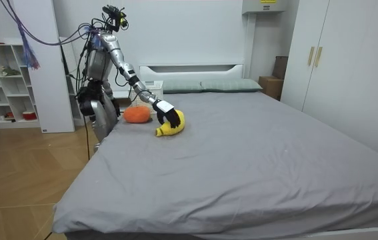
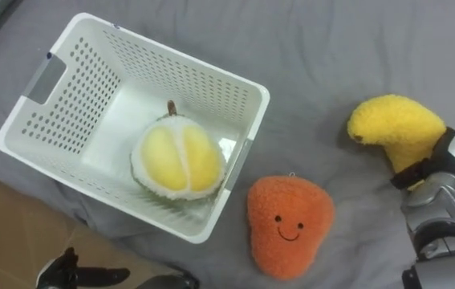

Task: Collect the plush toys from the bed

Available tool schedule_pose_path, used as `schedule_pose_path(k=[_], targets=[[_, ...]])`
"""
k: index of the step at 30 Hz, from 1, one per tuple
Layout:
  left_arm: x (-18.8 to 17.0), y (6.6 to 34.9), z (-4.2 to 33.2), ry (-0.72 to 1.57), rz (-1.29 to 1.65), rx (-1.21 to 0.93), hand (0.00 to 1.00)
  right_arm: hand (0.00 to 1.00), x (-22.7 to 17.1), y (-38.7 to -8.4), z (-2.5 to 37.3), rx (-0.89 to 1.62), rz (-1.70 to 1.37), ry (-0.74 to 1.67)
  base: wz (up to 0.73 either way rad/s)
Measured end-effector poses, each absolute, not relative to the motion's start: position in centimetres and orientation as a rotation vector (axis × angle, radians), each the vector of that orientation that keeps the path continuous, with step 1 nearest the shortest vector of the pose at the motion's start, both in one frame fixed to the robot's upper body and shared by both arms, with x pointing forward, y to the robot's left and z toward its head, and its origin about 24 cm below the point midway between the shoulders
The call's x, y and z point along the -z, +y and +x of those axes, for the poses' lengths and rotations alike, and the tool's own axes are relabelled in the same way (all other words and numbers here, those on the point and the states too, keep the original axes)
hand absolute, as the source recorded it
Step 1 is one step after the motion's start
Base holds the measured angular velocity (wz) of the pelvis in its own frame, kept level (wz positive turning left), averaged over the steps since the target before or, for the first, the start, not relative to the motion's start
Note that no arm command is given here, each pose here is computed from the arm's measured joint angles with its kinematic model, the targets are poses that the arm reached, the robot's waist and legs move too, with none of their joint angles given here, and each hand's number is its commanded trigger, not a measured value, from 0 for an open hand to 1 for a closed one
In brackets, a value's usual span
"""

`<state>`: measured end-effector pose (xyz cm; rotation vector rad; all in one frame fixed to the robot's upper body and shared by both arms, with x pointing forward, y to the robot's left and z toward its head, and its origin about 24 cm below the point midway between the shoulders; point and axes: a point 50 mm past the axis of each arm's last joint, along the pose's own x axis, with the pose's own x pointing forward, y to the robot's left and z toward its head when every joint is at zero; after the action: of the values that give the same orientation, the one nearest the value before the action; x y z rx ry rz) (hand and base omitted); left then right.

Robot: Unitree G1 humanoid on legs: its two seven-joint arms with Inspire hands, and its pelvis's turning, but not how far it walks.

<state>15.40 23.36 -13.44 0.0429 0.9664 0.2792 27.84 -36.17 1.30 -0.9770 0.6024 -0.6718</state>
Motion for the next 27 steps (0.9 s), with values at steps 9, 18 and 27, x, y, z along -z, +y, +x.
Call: schedule_pose_path(k=[9, 18, 27], targets=[[13.3, 23.1, 15.9, 0.955, 0.052, -0.26, 0.0, 1.0, -1.8, -36.3, 28.1, 0.688, -0.983, 0.588, -0.01], [13.3, 23.2, 15.5, 0.953, -0.001, -0.259, 0.0, 1.0, -1.9, -36.5, 28.1, 0.684, -0.963, 0.602, -0.05], [13.3, 25.7, 11.8, 0.97, -0.022, -0.338, 0.0, 1.0, -4.5, -35.8, 30.1, 0.722, -0.864, 0.444, 0.04]])
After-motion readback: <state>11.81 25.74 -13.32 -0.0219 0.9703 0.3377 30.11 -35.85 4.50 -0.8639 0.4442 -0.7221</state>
